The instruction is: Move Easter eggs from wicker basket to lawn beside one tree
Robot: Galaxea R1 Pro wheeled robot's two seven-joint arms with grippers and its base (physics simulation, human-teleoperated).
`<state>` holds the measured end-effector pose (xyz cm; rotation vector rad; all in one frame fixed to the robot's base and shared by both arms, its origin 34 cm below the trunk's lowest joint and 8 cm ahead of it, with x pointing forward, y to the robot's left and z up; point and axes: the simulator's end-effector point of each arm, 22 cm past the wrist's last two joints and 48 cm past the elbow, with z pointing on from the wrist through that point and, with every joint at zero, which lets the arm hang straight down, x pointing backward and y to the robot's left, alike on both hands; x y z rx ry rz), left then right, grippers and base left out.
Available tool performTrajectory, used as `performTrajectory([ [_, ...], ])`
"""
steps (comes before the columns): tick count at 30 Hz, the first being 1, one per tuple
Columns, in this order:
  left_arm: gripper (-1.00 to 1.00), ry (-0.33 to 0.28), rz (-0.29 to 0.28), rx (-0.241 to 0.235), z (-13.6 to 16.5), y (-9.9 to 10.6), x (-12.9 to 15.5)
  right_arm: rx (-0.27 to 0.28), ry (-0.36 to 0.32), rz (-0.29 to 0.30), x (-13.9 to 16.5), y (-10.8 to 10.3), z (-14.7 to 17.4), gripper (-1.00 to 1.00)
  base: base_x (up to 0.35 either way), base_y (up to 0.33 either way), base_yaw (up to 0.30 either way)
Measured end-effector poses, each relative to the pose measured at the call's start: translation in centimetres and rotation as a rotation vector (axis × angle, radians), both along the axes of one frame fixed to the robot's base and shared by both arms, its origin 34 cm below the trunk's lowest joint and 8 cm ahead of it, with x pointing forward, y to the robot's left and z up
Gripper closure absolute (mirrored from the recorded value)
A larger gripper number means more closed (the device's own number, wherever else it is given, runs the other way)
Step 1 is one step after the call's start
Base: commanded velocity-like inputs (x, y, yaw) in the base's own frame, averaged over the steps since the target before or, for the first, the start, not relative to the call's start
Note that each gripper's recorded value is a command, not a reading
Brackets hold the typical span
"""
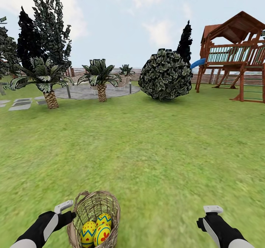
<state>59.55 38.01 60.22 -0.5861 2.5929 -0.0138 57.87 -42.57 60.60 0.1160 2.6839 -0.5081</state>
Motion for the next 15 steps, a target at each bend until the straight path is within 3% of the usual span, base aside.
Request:
performTrajectory([
  [15,-1.00,0.000,-0.001,-0.005,-2.3,-0.3,-0.1,0.000,0.000,0.001,-0.1,0.0,-2.2,-1.00,0.000,0.000,0.000],
])
